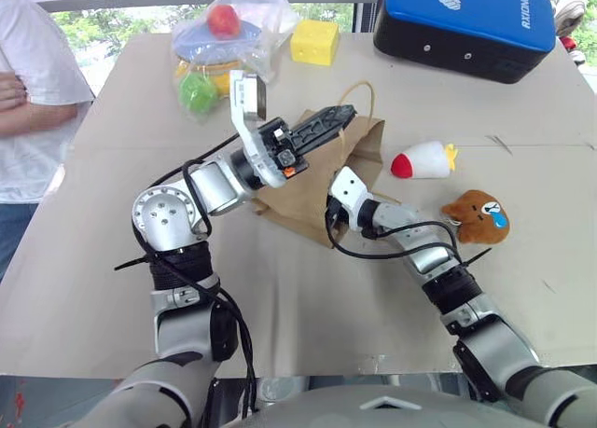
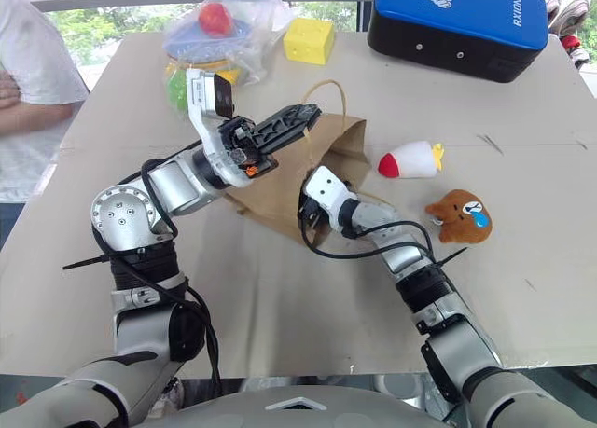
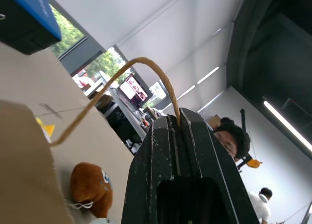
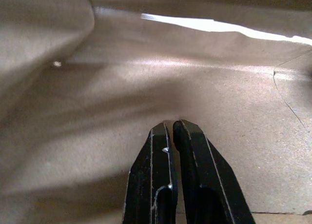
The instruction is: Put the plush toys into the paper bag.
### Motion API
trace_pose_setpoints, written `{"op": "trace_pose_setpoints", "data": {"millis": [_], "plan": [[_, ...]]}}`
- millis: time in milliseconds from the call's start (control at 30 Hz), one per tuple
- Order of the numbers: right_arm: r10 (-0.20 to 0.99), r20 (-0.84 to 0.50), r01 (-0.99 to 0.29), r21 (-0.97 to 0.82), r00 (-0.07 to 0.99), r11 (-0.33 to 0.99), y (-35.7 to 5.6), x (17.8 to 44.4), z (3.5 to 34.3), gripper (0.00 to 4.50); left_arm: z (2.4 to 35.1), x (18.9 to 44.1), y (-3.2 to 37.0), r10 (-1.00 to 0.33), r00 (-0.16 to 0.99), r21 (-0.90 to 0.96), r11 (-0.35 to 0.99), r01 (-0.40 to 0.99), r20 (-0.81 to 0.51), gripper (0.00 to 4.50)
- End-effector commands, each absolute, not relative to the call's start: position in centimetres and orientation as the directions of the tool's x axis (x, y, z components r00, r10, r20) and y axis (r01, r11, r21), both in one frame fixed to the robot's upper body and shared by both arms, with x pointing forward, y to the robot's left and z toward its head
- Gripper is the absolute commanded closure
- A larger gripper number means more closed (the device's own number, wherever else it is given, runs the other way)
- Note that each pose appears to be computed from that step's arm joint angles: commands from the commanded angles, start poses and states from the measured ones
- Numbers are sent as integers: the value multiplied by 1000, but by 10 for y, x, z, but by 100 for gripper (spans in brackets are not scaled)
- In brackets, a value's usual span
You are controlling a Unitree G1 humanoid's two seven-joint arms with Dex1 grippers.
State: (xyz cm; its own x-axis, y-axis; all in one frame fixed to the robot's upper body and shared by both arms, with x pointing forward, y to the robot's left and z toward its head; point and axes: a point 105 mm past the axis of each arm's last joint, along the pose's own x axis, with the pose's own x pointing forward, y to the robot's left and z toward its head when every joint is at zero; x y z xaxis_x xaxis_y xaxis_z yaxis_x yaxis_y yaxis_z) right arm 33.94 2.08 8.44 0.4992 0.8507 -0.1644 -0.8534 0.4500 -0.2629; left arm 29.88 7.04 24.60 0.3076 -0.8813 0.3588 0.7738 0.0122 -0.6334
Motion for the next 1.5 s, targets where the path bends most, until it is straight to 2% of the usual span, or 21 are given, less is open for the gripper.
{"op": "trace_pose_setpoints", "data": {"millis": [33, 167, 333, 567, 700, 733, 800, 900, 967, 1067, 1133, 1233, 1333, 1433, 1500], "plan": [[863, -223, -878, -278, 454, 390, 30, 334, 71, 441, 272, 282, 70, -874, 222, -550, -60, 833, 432, 450], [843, -332, -895, -296, 423, 333, 27, 331, 51, 441, 285, 276, 74, -871, 188, -513, -83, 854, 455, 450], [789, -440, -902, -261, 429, 344, 16, 333, 31, 441, 298, 280, 90, -857, 217, -482, -42, 875, 468, 450], [738, -492, -886, -261, 463, 382, 2, 340, 26, 441, 305, 274, 104, -879, 205, -439, -6, 898, 431, 450], [789, -255, -818, -327, 559, 474, 5, 350, 83, 441, 270, 284, 97, -936, 259, -311, 179, 933, 239, 450], [798, -229, -814, -337, 558, 473, 4, 348, 89, 441, 265, 285, 95, -940, 262, -281, 196, 940, 219, 450], [849, -180, -859, -242, 497, 451, 3, 334, 108, 441, 259, 293, 94, -934, 292, -227, 245, 943, 204, 450], [894, -142, -892, -233, 426, 388, -8, 309, 136, 356, 251, 299, 91, -932, 297, -174, 264, 949, 209, 450], [900, -149, -899, -236, 410, 370, -17, 296, 147, 264, 247, 297, 89, -937, 274, -127, 251, 960, 217, 450], [867, -96, -860, -221, 488, 460, -34, 291, 173, 109, 240, 298, 89, -945, 260, -123, 239, 963, 201, 450], [802, -52, -789, -229, 594, 570, -59, 287, 192, 14, 239, 299, 90, -950, 242, -113, 223, 968, 200, 450], [694, -42, -678, -265, 718, 685, -95, 279, 206, 3, 238, 297, 92, -963, 201, -68, 192, 979, 177, 450], [631, -71, -626, -254, 773, 738, -121, 265, 210, 3, 240, 298, 95, -970, 176, -19, 176, 984, 165, 450], [487, -207, -529, -325, 849, 784, -159, 257, 202, 3, 243, 299, 98, -977, 152, 9, 155, 988, 150, 450], [359, -339, -473, -360, 870, 804, -189, 253, 185, 3, 244, 299, 96, -980, 139, 23, 143, 989, 140, 450]]}}
